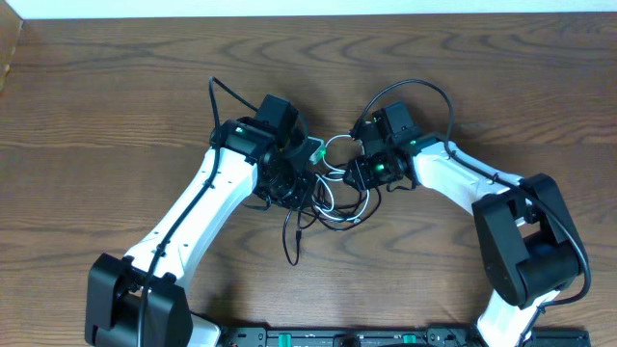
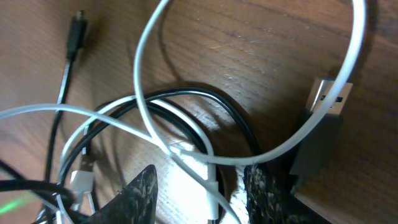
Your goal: Untangle cables
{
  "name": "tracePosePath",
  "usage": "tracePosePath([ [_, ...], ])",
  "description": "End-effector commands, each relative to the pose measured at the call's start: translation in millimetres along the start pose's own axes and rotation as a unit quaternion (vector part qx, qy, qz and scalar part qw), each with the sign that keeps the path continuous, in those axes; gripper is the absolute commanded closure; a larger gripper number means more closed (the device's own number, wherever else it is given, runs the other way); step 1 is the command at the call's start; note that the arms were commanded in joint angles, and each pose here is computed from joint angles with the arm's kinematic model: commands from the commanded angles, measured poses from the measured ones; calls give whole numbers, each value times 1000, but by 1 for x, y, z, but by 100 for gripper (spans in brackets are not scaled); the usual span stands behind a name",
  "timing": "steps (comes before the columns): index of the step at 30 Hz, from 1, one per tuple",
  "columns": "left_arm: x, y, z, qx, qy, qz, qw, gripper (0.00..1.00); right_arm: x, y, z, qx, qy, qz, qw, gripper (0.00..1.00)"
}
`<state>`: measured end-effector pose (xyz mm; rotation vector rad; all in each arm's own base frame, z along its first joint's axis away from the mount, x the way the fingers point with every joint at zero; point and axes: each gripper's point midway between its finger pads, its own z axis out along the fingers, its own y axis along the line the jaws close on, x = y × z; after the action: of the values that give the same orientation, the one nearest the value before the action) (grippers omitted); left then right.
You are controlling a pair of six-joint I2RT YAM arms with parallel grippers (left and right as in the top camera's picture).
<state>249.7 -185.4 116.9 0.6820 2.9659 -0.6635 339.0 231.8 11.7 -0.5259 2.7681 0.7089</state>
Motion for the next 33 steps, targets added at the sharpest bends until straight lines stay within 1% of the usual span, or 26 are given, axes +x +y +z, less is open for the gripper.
tracePosePath([
  [1,-1,1,-2,-5,-3,-3,1000,92,2,-9,5,35,2,8,999,66],
  [3,-1,1,-2,-4,-3,-3,1000,92,4,-7,6,34,4,8,999,75],
  [8,-1,1,-2,-4,-3,-4,1000,93,8,1,9,32,11,1,999,88],
  [10,-1,1,-2,-4,-3,-4,1000,92,9,2,10,33,12,-1,999,99],
  [15,-1,1,-2,-4,-2,-5,1000,92,6,-6,7,49,5,26,998,99],
  [18,-1,1,-2,-4,-2,-5,1000,92,-1,-17,-6,56,-8,44,997,99],
  [21,-1,1,-2,-4,-2,-5,1000,92,-12,-32,-35,65,-31,69,995,99],
  [23,-1,1,-2,-5,-2,-4,1000,92,-20,-48,-67,78,-59,93,991,99],
  [25,-1,1,-2,-5,-2,-4,1000,92,-22,-67,-96,104,-82,115,984,99],
  [27,-1,2,-2,-6,-3,-4,1000,92,-21,-92,-129,147,-107,142,973,99],
  [29,-1,2,-2,-6,-2,-4,1000,92,-14,-120,-163,201,-128,173,956,99],
  [31,-1,2,-2,-6,-3,-4,1000,92,0,-149,-198,259,-144,209,932,99],
  [33,-1,2,-2,-6,-3,-4,1000,92,20,-178,-233,316,-158,259,899,99],
])
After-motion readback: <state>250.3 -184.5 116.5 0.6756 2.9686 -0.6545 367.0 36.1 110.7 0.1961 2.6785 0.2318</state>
